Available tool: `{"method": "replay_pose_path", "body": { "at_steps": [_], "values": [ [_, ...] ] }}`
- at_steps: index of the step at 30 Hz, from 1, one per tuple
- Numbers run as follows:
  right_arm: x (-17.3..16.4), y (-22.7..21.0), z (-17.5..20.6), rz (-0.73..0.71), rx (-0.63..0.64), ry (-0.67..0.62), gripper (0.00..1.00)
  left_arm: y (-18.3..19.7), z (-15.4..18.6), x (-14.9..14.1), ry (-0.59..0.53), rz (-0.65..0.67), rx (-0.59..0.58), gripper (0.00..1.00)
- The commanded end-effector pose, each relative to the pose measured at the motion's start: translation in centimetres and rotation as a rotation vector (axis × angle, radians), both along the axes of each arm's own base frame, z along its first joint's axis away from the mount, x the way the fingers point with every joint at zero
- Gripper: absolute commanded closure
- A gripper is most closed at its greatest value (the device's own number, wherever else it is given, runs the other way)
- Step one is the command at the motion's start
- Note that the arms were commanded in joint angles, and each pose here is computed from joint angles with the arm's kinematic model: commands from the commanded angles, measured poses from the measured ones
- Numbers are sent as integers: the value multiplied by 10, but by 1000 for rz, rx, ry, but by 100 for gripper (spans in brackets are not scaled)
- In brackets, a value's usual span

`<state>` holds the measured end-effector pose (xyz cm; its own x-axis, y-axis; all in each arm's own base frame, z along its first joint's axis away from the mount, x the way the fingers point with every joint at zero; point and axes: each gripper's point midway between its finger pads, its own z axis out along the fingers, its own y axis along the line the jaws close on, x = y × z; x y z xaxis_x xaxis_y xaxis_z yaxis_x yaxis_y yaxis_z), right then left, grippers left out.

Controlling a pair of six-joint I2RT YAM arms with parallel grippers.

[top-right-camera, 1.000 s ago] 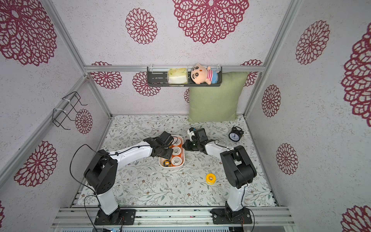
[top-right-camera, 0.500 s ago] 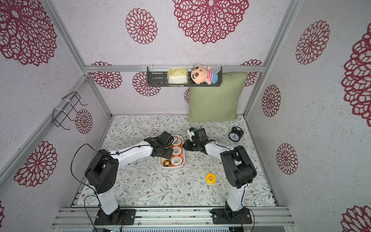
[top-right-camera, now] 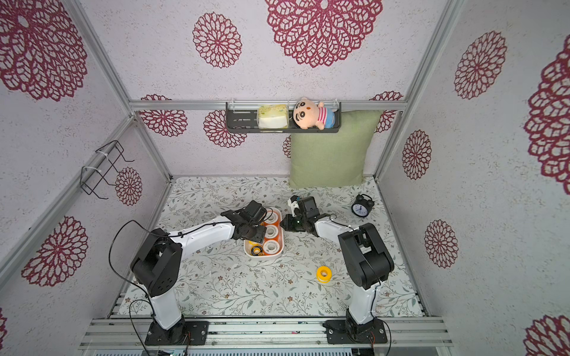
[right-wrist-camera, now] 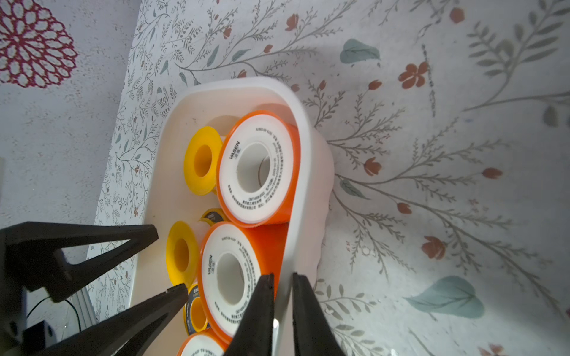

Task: Put the sealing tape into the storage box
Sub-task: Place the sealing tape in the storage box.

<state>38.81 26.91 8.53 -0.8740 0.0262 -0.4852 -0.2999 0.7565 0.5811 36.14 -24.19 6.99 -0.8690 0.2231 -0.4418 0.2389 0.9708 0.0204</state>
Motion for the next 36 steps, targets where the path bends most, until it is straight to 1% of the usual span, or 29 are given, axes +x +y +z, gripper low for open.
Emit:
{"method": "replay_pose_path", "body": {
  "at_steps": [1,6,10,12,14,15,17,19,23,30,36],
  "values": [
    [2,4,4,15,-3,-6,83,5,3,13,-26,36,5,29],
    [2,4,4,15,-4,-3,83,2,6,13,-27,32,-7,30],
    [2,3,4,14,-7,-6,83,2,14,9,-36,23,-26,34],
    [2,4,4,14,-6,-6,83,2,16,7,-33,18,-29,41],
    [2,3,3,15,-9,-4,83,3,16,4,-27,19,-29,56],
    [2,3,2,14,-9,-3,83,4,16,4,-27,21,-29,59],
    [2,4,1,15,-9,0,83,6,13,3,-19,21,-21,71],
    [2,4,1,16,-9,0,83,9,9,2,-7,32,0,80],
    [2,3,1,15,-10,0,83,11,5,2,4,44,11,93],
    [1,2,0,13,-15,2,82,6,-2,-1,34,35,-4,95],
    [1,3,0,14,-16,3,82,6,-13,-5,80,33,11,96]
  ]
}}
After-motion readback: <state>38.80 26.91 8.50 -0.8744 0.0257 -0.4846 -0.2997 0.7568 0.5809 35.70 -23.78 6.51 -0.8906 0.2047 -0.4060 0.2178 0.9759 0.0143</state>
